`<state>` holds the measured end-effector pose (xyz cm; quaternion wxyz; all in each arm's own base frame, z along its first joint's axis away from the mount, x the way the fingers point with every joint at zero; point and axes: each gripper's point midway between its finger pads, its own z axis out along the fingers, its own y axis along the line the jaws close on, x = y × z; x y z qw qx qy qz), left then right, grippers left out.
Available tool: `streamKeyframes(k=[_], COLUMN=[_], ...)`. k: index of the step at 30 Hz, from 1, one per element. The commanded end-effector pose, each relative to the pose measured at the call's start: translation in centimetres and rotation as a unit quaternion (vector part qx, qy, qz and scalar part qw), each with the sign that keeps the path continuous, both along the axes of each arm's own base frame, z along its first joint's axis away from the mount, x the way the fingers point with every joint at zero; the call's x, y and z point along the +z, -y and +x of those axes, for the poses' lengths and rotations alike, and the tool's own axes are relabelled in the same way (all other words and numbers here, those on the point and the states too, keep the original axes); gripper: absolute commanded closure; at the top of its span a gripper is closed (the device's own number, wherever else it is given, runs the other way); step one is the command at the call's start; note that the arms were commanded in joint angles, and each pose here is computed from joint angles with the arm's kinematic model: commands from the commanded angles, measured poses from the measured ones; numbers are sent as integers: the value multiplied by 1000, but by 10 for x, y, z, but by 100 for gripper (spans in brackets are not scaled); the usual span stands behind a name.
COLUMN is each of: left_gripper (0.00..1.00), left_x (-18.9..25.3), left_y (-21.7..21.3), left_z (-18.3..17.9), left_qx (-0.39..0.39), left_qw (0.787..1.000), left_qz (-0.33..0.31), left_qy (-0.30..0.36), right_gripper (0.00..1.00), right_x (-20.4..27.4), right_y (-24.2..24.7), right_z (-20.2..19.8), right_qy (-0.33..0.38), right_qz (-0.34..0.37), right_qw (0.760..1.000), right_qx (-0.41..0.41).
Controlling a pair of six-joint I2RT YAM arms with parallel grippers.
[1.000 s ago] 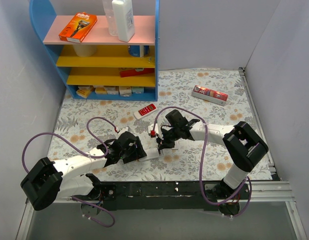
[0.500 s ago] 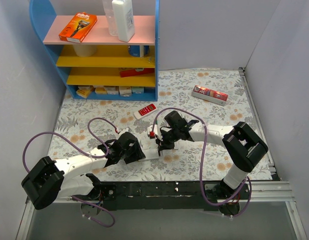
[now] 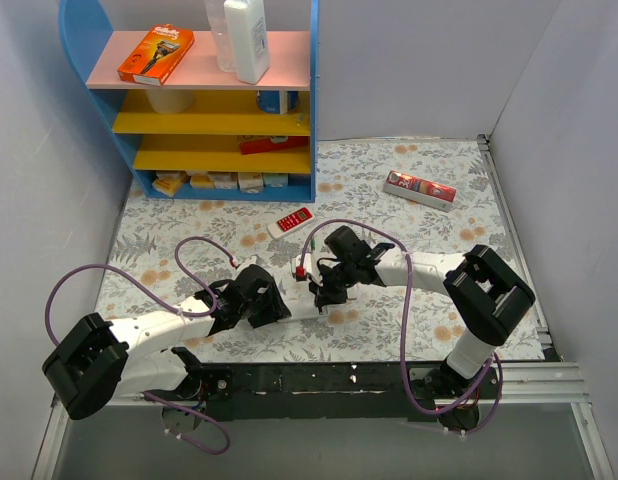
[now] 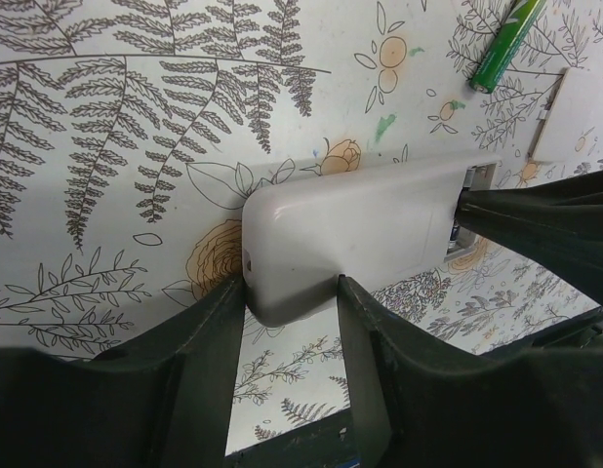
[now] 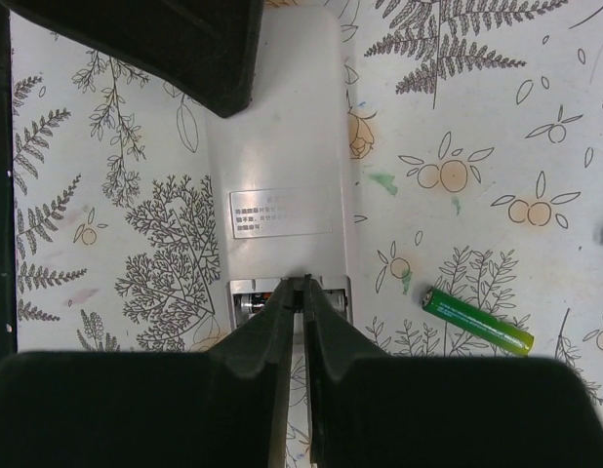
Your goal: Load the batteries into the remote control
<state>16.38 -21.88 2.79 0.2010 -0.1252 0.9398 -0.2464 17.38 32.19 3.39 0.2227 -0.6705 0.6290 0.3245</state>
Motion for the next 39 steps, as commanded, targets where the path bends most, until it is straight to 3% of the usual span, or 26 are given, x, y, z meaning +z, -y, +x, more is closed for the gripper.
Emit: streamKeyframes(k=[1, 6, 12, 16, 19, 20, 22, 26, 27, 34, 39], left_gripper=[59, 56, 50, 46, 41, 40, 36, 32, 31, 12, 2], left_x=[-21, -21, -24, -24, -21, -21, -18, -3, -1, 52, 93], left_y=[-11, -17, -28, -31, -34, -35, -36, -41, -47, -70, -87], left_z=[-18, -17, -13, -12, -10, -10, -9, -1, 2, 26, 35], left_qx=[-8, 7, 24, 31, 39, 42, 46, 67, 77, 130, 149], left_qw=[999, 999, 998, 998, 997, 997, 997, 996, 994, 982, 970], left_qz=[23, 28, 56, 58, 60, 61, 60, 54, 65, 71, 83], left_qy=[-36, -31, -24, -20, -15, -13, -8, 20, 29, 120, 174], right_gripper=[86, 86, 83, 81, 68, 59, 54, 50, 50, 47, 47], right_x=[-22, 6, 77, 113, 127, 128, 128, 110, 104, 69, 53], right_y=[8, -4, -27, -33, -32, -31, -26, -16, -10, -20, -31], right_z=[-28, -19, -1, 24, 46, 50, 72, 96, 103, 121, 126], right_qy=[-51, -39, 7, 40, 29, 6, 15, -1, -3, -50, -66], right_qz=[-39, -9, 80, 120, 126, 123, 102, 36, 23, -29, -47], right_qw=[998, 999, 996, 984, 969, 961, 944, 909, 890, 842, 828], right_qx=[6, -10, -43, -125, -213, -247, -314, -416, -455, -537, -555])
